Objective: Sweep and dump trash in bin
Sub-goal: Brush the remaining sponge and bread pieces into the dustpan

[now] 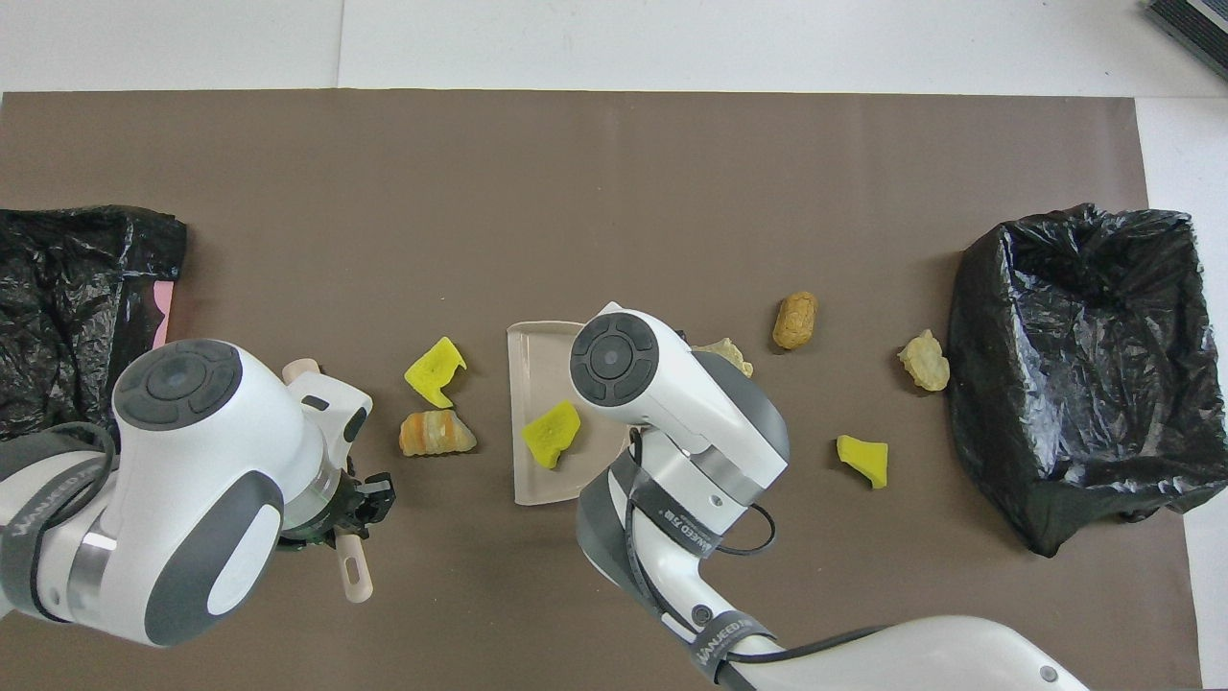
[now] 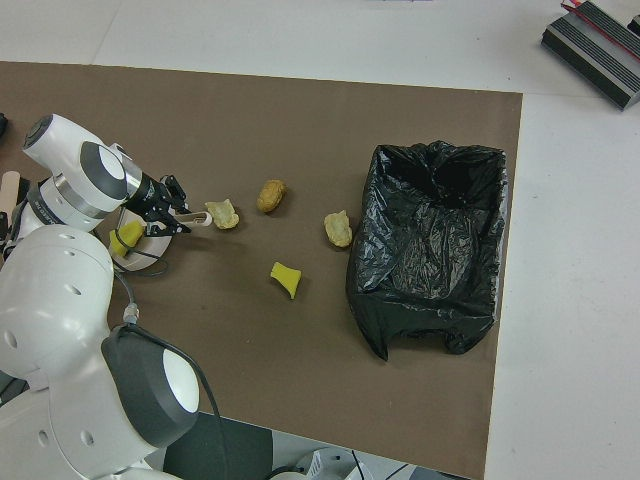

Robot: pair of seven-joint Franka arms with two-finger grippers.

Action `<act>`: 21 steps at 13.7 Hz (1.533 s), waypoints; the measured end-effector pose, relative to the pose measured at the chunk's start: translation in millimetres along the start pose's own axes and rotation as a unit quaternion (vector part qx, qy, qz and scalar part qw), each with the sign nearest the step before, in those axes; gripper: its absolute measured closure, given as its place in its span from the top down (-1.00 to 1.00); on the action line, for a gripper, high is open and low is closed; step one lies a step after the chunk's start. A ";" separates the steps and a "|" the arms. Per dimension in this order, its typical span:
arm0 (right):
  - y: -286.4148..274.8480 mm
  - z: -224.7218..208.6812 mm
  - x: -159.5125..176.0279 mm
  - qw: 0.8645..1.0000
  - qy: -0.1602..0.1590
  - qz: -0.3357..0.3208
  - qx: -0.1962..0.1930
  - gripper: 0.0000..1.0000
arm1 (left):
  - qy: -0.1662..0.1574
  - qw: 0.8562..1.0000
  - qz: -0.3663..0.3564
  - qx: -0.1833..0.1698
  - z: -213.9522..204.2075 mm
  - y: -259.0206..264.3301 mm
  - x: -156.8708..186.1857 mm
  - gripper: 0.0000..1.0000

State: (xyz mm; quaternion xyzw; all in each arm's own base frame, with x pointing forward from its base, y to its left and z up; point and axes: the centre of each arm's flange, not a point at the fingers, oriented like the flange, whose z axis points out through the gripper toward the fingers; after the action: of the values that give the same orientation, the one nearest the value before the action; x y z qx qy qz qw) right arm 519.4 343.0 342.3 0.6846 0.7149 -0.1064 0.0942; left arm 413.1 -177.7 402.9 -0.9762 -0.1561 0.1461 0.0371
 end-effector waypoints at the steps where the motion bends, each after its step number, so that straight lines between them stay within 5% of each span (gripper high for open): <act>1: -1.7 0.9 0.6 1.000 -0.001 -0.001 0.001 -0.37 | 0.008 1.000 0.008 -0.006 6.9 4.9 1.7 -0.48; 12: -10.6 0.5 5.9 1.000 -0.004 0.002 0.001 -0.37 | 0.062 0.980 0.177 -0.069 27.7 91.1 -32.4 -0.48; 18: -11.7 0.7 5.2 1.000 -0.008 0.005 0.005 -0.37 | 0.066 0.967 0.230 -0.083 17.8 126.4 -71.4 -0.48; 21: -17.1 0.2 5.1 0.999 -0.020 0.021 0.015 -0.37 | 0.036 0.972 0.224 -0.065 19.4 121.3 -73.8 -0.48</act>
State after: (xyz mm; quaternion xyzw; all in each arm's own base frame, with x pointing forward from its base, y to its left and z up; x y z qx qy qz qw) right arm 502.0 347.1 341.0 0.6984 0.6968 -0.1290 0.0999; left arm 376.0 -315.5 390.2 -0.9913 0.0588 0.1049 -0.0543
